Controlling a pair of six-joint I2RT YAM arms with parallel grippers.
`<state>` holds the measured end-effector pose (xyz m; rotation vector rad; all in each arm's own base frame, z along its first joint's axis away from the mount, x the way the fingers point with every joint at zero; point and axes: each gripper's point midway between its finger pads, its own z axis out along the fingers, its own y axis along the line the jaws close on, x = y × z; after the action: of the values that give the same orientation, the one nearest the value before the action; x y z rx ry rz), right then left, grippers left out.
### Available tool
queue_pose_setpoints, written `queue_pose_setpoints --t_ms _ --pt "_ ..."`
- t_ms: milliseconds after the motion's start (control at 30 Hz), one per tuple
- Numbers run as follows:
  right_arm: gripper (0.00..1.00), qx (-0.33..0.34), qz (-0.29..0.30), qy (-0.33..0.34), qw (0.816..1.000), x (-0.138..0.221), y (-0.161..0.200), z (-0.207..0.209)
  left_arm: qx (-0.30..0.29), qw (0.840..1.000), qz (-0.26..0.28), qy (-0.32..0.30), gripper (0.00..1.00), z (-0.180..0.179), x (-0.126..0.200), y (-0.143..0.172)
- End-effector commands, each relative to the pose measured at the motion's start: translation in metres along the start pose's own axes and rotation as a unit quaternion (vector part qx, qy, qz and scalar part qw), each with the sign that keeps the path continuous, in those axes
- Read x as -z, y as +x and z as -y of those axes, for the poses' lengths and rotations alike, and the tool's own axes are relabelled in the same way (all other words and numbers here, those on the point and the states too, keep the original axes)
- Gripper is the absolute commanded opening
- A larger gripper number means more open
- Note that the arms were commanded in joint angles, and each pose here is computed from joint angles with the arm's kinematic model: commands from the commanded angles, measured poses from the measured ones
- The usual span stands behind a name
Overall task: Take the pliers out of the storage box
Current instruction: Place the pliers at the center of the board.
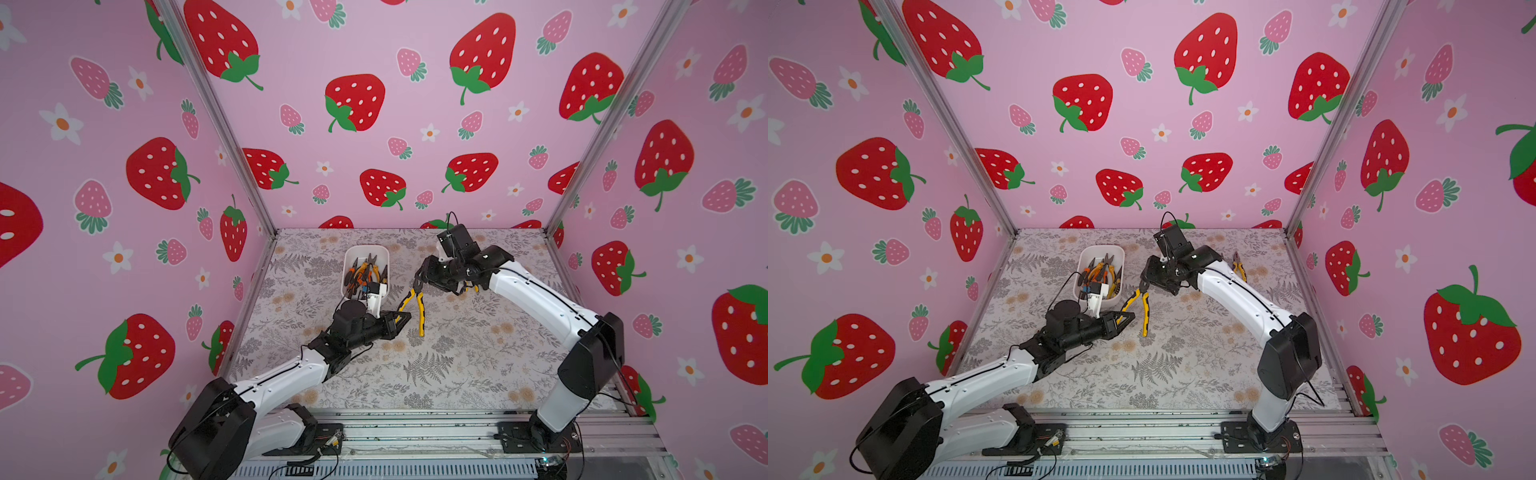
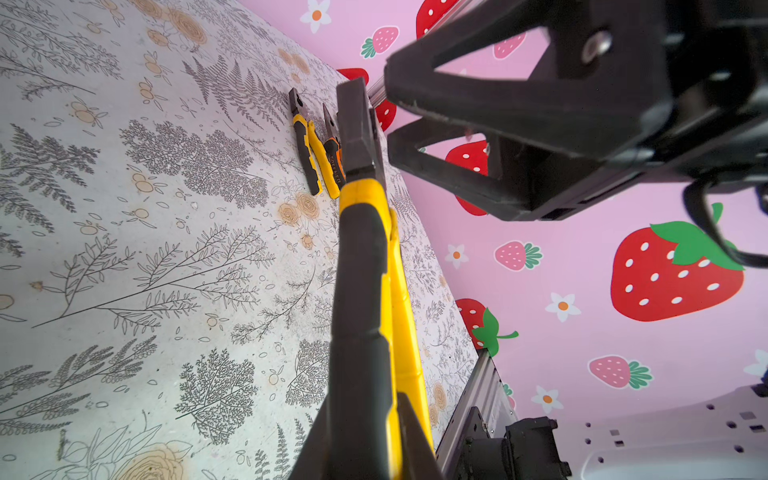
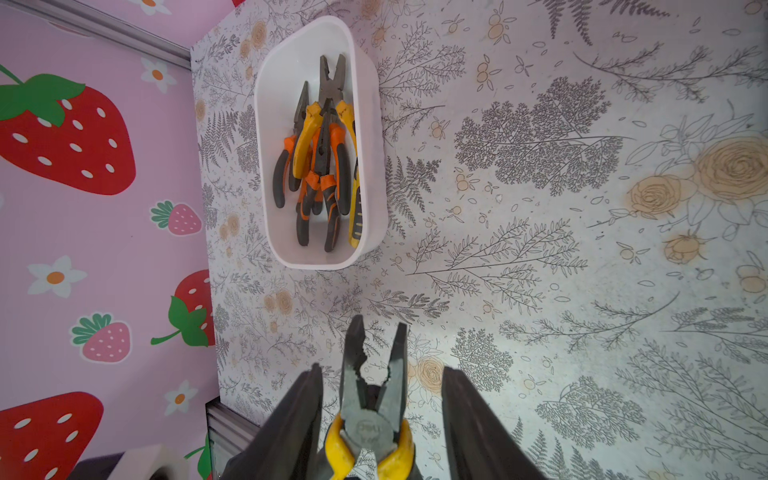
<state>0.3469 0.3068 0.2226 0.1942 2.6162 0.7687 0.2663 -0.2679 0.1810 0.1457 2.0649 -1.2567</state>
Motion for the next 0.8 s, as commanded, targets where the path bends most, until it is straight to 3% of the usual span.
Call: queue_pose_setpoints --t_ms 0,300,433,633,767 --pt "0.56 0.007 0.008 -0.023 1.0 0.012 0.0 -0.014 -0.038 0.997 0.045 0.051 0.0 0.035 0.002 -0.03" --pt "0.53 0.0 -0.015 -0.01 1.0 -0.006 0.014 -0.008 -0.041 0.997 0.044 0.051 0.0 0.037 0.002 -0.031" --pt "0.43 0.001 -0.019 -0.01 1.0 -0.008 0.016 -0.011 -0.04 0.997 0.043 0.05 0.0 0.037 0.001 -0.031" --pt "0.42 -0.006 -0.031 0.012 0.999 -0.019 0.025 -0.001 -0.042 0.997 0.044 0.05 0.0 0.038 0.001 -0.032" --pt "0.48 -0.007 -0.023 0.031 0.999 -0.02 0.027 0.01 -0.043 0.997 0.043 0.05 0.0 0.038 0.001 -0.032"
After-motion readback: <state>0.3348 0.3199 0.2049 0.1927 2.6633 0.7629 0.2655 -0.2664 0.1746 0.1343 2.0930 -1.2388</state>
